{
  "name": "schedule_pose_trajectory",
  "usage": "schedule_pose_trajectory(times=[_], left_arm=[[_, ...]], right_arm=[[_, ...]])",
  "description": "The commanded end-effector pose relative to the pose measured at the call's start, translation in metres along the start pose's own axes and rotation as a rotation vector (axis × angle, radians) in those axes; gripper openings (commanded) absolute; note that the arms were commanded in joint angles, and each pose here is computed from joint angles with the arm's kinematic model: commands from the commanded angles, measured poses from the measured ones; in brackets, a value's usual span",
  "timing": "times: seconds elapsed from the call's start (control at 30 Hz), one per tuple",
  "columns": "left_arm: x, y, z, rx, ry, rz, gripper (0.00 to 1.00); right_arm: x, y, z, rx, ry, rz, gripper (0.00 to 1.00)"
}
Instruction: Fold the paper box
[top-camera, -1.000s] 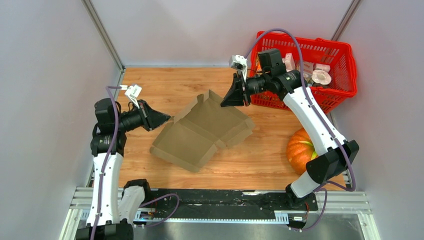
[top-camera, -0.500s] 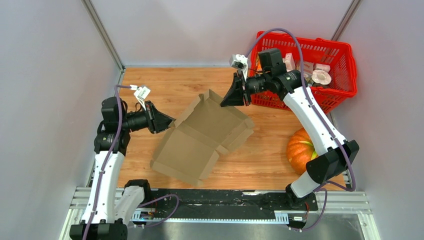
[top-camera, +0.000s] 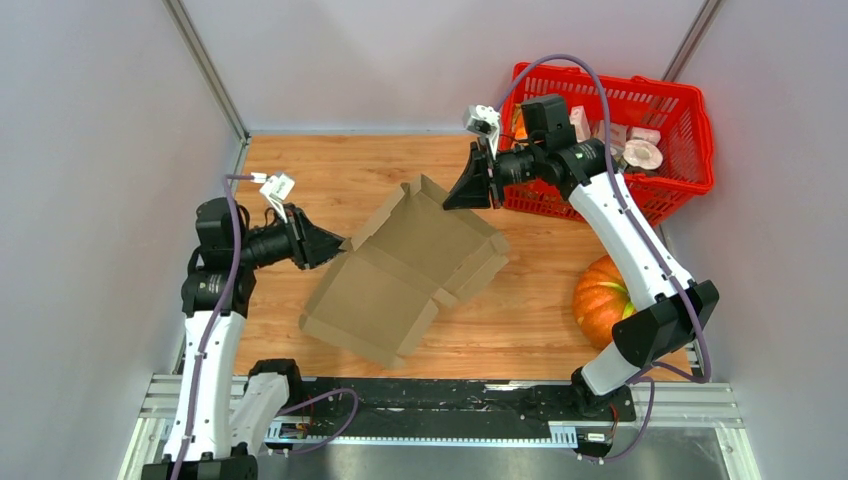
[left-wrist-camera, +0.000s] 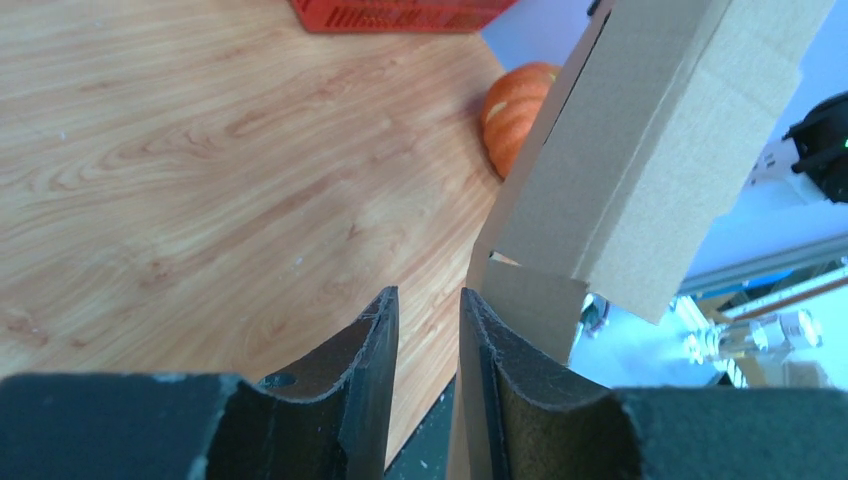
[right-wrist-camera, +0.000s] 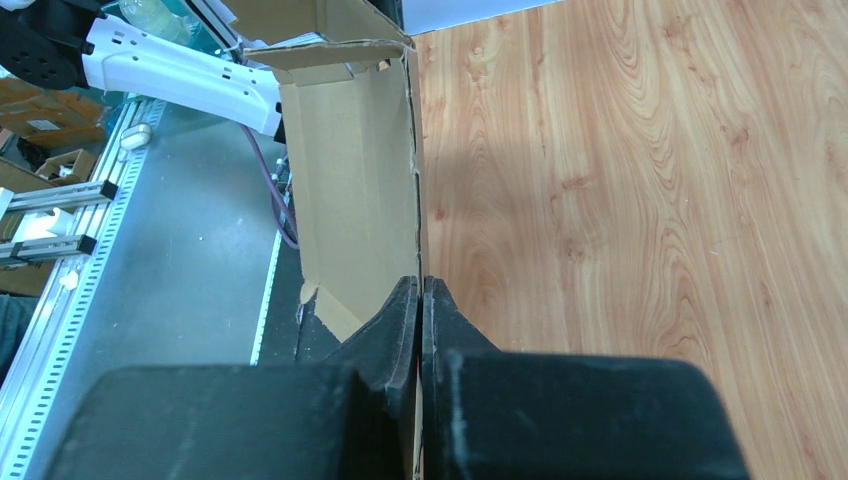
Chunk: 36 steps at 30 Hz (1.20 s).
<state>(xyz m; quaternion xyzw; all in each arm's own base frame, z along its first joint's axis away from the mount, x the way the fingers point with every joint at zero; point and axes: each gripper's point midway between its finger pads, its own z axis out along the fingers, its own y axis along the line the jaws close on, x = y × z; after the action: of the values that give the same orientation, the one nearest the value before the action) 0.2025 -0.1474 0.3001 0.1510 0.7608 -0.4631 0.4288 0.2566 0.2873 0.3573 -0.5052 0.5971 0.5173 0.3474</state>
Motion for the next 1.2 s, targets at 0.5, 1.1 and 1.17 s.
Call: schedule_pose_trajectory(times=[0.5, 1.1, 1.17], left_arm=[[-0.009, -0.018, 0.0, 0.122, -0.013, 0.025, 0.38], [0.014, -0.034, 0.009, 0.198, 0.047, 0.073, 0.37], [0.016, -0.038, 0.011, 0.228, 0.054, 0.072, 0.35]], right_arm=[[-0.02, 0.013, -0.006, -0.022, -0.046, -0.062, 0.0], [-0.037, 0.027, -0.008, -0.078, -0.114, -0.081, 0.0], [-0.036, 0.027, -0.007, -0.078, -0.113, -0.077, 0.0]])
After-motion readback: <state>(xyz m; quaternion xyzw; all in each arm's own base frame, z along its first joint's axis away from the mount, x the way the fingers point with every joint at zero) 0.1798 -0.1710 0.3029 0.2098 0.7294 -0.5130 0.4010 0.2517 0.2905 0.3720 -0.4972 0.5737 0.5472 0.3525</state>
